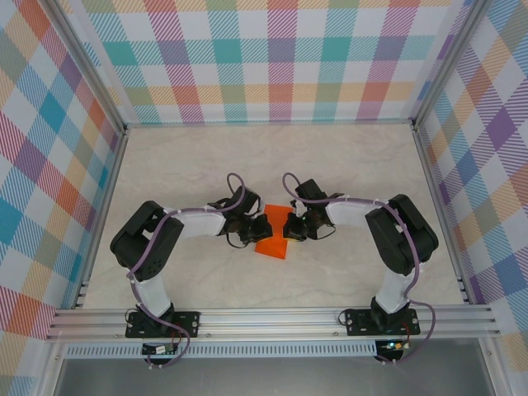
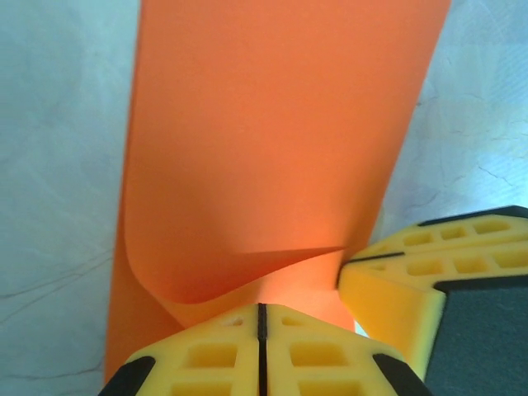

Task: Fold a paper plane with a square sheet of paper (pick it up from the middle)
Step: Fold the triangle a second time at the center of the table.

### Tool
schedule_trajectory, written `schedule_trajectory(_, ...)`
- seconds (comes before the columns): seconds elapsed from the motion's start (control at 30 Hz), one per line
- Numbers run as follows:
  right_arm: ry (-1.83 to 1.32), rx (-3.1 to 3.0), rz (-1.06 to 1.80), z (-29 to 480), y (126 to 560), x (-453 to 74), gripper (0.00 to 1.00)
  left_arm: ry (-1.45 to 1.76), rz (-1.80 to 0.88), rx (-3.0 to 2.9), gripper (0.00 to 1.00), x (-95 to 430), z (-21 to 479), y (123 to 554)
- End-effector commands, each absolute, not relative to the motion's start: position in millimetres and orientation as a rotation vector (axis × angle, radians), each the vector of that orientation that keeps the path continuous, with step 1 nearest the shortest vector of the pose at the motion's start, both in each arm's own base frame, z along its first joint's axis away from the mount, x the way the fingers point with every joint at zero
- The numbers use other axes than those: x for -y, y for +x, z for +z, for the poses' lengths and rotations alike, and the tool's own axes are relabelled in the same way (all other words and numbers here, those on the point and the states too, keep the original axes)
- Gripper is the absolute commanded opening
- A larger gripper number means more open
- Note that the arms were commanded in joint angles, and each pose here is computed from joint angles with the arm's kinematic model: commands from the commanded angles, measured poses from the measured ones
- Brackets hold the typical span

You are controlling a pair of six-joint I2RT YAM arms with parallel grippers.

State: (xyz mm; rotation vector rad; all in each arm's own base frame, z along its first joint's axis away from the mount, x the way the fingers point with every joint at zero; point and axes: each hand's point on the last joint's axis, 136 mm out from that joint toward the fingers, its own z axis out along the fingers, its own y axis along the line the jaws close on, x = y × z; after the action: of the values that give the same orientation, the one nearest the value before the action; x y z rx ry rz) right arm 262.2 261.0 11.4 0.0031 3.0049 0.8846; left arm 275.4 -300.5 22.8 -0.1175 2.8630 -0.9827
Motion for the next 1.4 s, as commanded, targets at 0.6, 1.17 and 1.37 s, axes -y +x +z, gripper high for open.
schedule_trajectory(0.6,0.05,-3.213,0.273,-59.3,227.5,-185.2,0.07,-0.352,-0.707,-2.852,0.11,239.1,-5.0,316.3)
schedule_trajectory(1.17,0.066,-3.203,0.319,-55.5,231.4,-191.8,0.07,-0.131,-1.172,-2.604,0.13,285.0,74.6,314.9)
schedule_trajectory(1.37,0.072,-3.201,0.36,-53.3,233.1,-197.1,0.07,-0.121,-1.16,-2.699,0.11,293.5,47.2,295.7)
